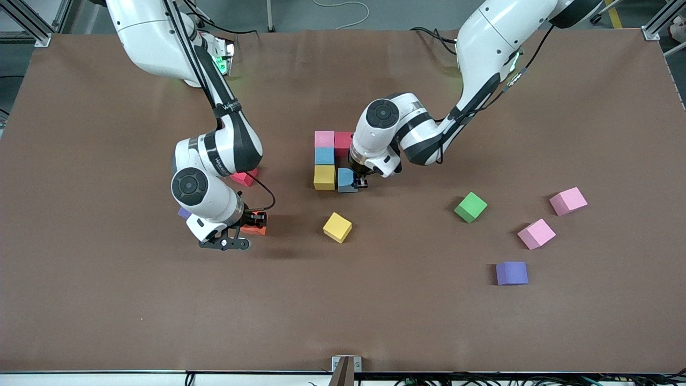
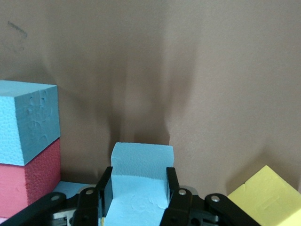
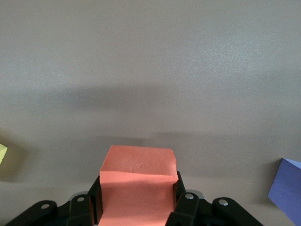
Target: Arrange 11 blocks into digit 3
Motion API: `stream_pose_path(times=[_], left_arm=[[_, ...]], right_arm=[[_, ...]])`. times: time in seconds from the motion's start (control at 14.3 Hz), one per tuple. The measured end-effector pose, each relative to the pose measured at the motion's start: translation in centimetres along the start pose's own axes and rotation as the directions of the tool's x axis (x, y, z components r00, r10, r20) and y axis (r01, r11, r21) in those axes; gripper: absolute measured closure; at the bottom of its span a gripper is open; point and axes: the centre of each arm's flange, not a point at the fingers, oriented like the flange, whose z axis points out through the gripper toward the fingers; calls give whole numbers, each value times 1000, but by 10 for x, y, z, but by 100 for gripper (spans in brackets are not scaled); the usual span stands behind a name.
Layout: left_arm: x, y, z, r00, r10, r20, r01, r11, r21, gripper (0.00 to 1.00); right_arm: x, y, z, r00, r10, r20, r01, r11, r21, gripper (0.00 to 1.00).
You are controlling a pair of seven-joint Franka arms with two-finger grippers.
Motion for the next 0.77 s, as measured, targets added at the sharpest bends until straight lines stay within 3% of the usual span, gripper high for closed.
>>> stream_pose_path(times=[0.77], left_arm=[[-5, -13, 9, 999, 49, -20, -49, 999, -5, 52]], right_arm=[[0, 0, 4, 1000, 0, 6, 0, 1000, -4, 42]])
